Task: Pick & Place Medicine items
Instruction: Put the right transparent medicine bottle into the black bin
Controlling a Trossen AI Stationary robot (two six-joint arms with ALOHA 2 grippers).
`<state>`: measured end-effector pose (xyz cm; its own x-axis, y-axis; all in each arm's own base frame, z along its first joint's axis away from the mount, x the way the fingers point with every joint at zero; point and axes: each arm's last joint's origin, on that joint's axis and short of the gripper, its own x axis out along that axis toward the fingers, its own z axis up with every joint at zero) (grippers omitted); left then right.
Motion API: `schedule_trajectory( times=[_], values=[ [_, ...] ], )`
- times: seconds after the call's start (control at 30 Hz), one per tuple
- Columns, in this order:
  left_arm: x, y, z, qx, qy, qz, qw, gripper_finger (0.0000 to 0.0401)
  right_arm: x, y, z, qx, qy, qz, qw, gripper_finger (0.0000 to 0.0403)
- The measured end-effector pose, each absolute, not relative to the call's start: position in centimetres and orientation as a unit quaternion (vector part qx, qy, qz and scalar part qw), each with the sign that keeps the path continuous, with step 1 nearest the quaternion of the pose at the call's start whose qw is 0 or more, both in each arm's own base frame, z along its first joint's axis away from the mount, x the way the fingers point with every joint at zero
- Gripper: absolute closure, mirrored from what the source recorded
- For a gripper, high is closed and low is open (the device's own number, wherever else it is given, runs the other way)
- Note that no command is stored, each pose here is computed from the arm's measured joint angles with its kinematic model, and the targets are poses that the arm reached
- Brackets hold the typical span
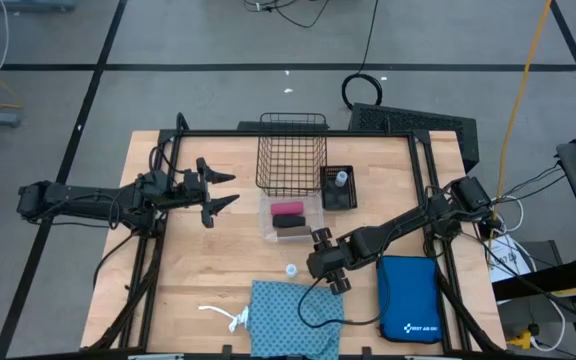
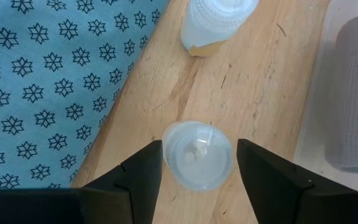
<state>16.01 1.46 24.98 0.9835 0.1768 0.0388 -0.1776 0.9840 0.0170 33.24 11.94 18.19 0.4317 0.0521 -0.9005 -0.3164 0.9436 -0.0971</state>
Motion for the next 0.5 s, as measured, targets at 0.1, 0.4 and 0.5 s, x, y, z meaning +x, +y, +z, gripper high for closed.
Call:
schedule_trajectory(
  times=[0.1,0.4,0.5],
  values=[
    [16.01,1.46,24.97,0.010,-0.018,0.089,0.996,0.0132,33.24,11.94,18.19,-0.127,0.522,0.110,0.837,0.0208],
    [16.01,1.46,24.96,0.010,-0.018,0.089,0.996,0.0132,33.24,11.95,18.20,-0.127,0.521,0.110,0.837,0.0255],
    [16.01,1.46,24.97,0.010,-0.019,0.089,0.996,0.0132,33.24,11.95,18.21,-0.127,0.521,0.111,0.837,0.0265]
  ],
)
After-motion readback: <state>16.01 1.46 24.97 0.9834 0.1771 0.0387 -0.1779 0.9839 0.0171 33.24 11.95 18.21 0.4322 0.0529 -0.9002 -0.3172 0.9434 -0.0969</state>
